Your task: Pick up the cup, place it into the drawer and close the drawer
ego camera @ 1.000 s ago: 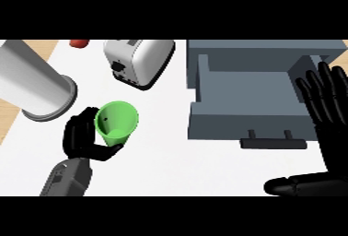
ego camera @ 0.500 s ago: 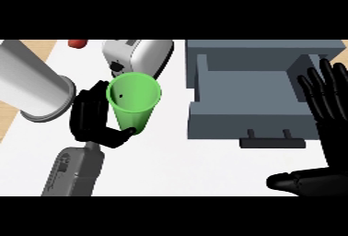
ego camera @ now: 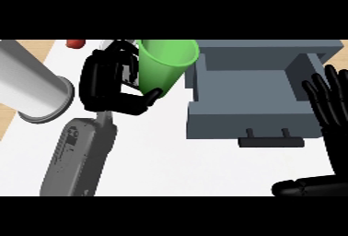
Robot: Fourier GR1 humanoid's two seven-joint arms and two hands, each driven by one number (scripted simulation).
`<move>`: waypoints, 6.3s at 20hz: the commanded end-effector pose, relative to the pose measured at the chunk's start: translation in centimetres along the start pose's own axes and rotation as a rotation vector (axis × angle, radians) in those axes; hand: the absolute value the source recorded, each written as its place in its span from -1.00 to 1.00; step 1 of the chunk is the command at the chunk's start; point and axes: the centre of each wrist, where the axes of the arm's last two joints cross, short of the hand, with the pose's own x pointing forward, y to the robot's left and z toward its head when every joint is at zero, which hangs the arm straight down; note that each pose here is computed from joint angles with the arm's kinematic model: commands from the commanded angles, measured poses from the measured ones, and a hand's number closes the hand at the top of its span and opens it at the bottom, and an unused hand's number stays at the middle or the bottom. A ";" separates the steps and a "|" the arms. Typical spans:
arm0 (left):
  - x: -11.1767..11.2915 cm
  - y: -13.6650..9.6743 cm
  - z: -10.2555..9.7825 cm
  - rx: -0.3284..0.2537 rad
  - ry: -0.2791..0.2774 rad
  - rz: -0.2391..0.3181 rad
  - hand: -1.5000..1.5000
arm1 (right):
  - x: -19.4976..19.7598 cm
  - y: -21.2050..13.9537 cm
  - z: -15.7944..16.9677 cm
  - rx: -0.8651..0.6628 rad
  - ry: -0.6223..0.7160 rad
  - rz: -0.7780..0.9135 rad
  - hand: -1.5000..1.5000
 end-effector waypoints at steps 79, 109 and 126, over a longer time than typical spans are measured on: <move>-2.6 -4.4 -8.1 0.086 0.180 -0.035 -1.00 | 0.6 -2.6 0.4 0.264 0.024 0.162 1.00; 2.4 14.2 10.4 0.175 0.221 -0.006 -1.00 | -13.5 3.8 -3.4 0.531 0.172 0.880 -1.00; 4.4 17.3 12.4 0.184 0.214 0.018 -1.00 | -21.0 0.3 -8.5 0.566 0.288 0.882 -1.00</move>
